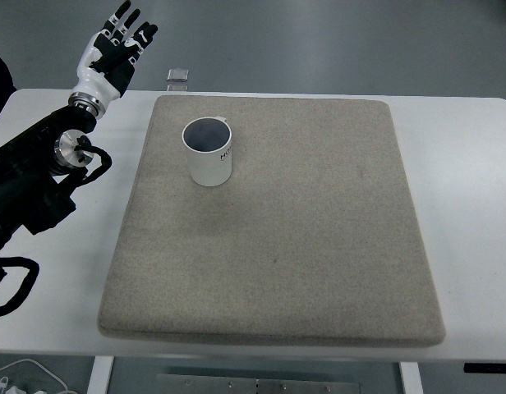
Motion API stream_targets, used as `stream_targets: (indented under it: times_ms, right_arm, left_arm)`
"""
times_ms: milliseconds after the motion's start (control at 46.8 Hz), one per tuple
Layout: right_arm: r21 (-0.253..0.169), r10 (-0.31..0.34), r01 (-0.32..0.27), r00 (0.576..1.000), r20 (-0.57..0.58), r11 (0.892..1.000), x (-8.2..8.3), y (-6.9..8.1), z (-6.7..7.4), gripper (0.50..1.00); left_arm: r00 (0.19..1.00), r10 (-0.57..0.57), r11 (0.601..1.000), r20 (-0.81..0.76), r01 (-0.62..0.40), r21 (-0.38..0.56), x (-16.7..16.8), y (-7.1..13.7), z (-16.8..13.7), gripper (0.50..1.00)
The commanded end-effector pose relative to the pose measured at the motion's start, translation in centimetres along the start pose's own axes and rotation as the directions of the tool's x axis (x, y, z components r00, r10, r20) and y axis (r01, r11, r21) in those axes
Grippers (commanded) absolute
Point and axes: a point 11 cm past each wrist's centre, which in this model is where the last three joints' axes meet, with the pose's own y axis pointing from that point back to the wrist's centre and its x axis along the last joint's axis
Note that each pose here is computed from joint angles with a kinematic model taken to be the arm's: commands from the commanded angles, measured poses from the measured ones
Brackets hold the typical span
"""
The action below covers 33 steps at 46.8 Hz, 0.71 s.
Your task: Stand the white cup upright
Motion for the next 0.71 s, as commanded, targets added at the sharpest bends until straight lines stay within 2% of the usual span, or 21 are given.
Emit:
stream_targets:
  times_ms: [0, 107, 256, 684]
  right_arm:
    - [0.0, -0.002, 0.002, 1.0, -0.002, 1.0, 0.0, 0.0, 0.0, 0.93]
    - [0.0, -0.002, 0.002, 1.0, -0.002, 1.0, 0.0, 0.0, 0.0, 0.93]
    - [0.0, -0.002, 0.002, 1.0, -0.001, 1.0, 0.0, 0.0, 0.0, 0.93]
    - [0.002, -0.001, 0.001, 1.0, 0.005, 1.0, 0.0, 0.0, -0.1, 0.93]
  left_arm:
    - [0.999, 0.035, 0.998, -0.042, -0.033, 0.044, 0.2, 0.0, -0.6, 0.996]
    - [0.996, 0.053, 0.993, -0.076, -0.045, 0.106, 0.1, -0.2, -1.1, 0.994]
    - [0.981, 0.106, 0.989, -0.164, -0.086, 0.121, 0.6, -0.2, -1.0, 0.996]
    - [0.967, 0.139, 0.981, -0.212, -0.105, 0.165, 0.8, -0.1, -2.0, 0.996]
